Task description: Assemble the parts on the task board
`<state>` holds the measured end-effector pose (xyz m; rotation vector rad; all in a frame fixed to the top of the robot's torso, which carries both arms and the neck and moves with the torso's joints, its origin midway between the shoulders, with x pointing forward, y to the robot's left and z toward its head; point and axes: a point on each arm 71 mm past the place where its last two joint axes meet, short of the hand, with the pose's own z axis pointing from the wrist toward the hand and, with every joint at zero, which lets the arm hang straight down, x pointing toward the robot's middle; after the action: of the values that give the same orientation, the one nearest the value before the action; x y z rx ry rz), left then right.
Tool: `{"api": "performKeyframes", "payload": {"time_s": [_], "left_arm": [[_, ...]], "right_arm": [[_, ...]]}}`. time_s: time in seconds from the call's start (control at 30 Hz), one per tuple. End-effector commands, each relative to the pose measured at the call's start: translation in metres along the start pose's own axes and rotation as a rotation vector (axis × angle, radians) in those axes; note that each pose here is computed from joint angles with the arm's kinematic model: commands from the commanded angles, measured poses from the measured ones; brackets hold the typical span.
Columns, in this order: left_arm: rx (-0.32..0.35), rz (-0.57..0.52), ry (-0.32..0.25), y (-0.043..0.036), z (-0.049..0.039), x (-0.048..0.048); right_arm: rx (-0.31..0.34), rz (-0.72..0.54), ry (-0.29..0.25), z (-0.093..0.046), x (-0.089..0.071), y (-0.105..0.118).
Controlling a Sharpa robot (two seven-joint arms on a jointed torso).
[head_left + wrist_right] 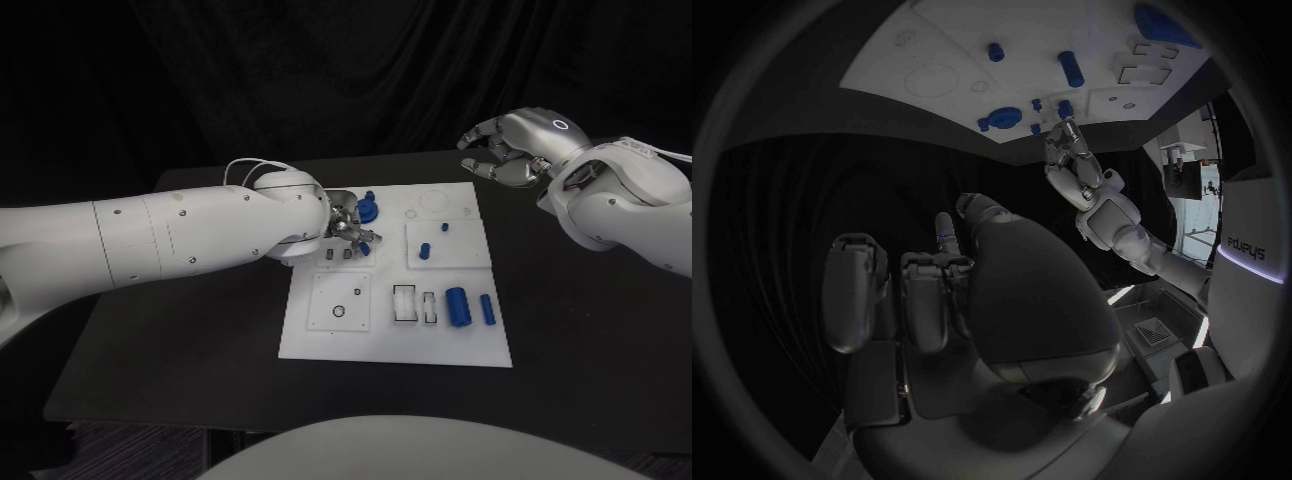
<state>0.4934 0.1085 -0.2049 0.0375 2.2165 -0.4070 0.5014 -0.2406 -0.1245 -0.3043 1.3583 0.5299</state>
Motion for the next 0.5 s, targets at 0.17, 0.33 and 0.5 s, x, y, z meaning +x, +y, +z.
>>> {"api": "performKeyframes", "payload": {"time_s": [0.17, 0.33, 0.5], "left_arm": [[0.033, 0.001, 0.009, -0.0027, 0.0018, 0.0023], [0.038, 0.001, 0.010, -0.0037, 0.0030, 0.0030], [0.039, 0.002, 0.014, -0.0040, 0.0041, 0.0044]], "right_arm": [[0.018, 0.002, 0.010, -0.0003, 0.0017, 0.0003], [0.019, 0.002, 0.014, 0.0001, 0.0021, 0.0007], [0.021, 0.002, 0.019, 0.0002, 0.0025, 0.0010]]}}
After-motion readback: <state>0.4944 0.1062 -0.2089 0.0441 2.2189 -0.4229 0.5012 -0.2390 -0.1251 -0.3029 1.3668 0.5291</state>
